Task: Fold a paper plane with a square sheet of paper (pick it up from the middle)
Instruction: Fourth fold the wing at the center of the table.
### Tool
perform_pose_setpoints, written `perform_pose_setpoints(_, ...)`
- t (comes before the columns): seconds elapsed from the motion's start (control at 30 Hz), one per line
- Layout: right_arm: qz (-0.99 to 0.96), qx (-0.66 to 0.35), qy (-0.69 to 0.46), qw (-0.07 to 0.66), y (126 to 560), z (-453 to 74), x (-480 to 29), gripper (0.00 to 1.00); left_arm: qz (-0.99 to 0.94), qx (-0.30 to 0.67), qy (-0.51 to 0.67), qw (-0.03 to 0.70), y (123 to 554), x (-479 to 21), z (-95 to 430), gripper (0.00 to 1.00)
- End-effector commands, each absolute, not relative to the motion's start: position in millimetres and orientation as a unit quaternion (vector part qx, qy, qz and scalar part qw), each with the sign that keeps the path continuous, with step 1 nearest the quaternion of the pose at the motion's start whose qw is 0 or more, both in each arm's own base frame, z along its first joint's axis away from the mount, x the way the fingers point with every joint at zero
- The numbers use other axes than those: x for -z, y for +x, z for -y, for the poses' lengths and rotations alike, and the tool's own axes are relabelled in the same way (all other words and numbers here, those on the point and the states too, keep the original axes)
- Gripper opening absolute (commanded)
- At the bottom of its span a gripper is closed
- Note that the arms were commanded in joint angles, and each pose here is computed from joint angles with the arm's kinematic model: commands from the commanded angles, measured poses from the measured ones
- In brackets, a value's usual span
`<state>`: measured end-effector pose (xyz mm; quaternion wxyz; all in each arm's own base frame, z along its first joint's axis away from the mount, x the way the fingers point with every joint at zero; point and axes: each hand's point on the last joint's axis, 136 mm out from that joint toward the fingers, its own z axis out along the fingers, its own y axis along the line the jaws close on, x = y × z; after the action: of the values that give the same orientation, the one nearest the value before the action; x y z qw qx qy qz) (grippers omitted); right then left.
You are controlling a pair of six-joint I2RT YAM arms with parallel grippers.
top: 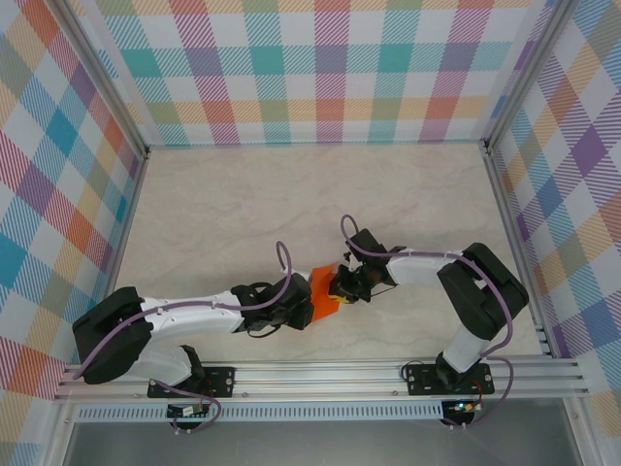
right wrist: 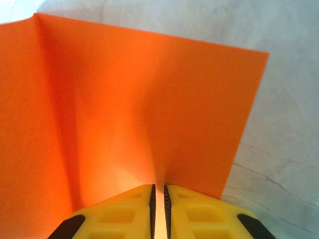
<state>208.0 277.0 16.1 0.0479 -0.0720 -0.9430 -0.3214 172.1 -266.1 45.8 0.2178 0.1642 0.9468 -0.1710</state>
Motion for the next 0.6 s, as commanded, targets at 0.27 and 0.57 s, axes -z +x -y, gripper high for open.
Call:
perform_pose_setpoints(0.27,0.948,0.304,-0.071,0.058,204,-275,-9,0.16,-0.941,0.166,0.172,0.239,176,-64,270,0.49)
perform_pose_setpoints(0.57,0.948,0.305,-0.071,0.057,205,-275,-9,0.16,-0.941,0.164,0.186,0.232,173,-62,273,0.55)
